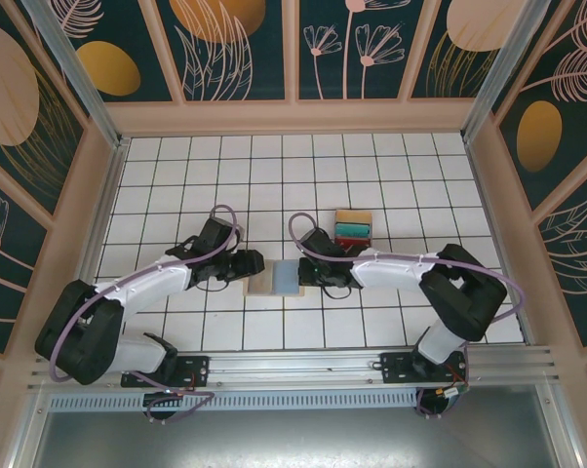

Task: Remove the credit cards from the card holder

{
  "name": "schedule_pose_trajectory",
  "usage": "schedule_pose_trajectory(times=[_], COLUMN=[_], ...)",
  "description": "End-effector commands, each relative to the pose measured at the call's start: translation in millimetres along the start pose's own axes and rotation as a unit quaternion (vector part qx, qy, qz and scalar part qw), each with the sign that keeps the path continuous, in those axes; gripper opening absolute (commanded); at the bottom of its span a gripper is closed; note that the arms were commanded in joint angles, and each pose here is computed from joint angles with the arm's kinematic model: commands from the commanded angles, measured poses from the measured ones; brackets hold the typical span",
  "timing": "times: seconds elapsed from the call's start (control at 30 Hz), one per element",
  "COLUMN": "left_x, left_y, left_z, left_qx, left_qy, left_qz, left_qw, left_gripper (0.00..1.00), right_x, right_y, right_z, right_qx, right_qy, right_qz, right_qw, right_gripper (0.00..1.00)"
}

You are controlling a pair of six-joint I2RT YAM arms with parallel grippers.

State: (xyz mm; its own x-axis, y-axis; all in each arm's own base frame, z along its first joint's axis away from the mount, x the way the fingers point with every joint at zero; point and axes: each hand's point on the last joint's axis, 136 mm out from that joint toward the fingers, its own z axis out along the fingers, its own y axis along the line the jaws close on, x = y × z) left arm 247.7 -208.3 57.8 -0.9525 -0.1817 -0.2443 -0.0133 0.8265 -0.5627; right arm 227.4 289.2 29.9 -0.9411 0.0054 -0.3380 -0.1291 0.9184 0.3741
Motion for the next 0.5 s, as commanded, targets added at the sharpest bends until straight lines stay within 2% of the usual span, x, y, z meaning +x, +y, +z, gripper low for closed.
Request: schedule_pose_trajectory(times=[0.0,0.3,0.47], left_x=[-1,11,16], left_y=[-6,2,5], left_z=[1,11,17], left_qx=[-0.006,-0.026,-0.029], left_qy=[0.004,0.024,0.037], left_qz=[0.016,0.021,0.022], left_qw=[1.0,0.999,0.999], left_gripper=[0.54,0.54,0.54], right_x=[6,19,21], right_y=[3,-9,-9], right_z=[7,19,21], right_qx=[-0.008,0.015,0.014], right_qy=[0.009,0.036,0.039], right_qz=[0.014,0.013,0.013], right_qw=[1.0,0.999,0.999], right_gripper=[0.15,0.03,0.02])
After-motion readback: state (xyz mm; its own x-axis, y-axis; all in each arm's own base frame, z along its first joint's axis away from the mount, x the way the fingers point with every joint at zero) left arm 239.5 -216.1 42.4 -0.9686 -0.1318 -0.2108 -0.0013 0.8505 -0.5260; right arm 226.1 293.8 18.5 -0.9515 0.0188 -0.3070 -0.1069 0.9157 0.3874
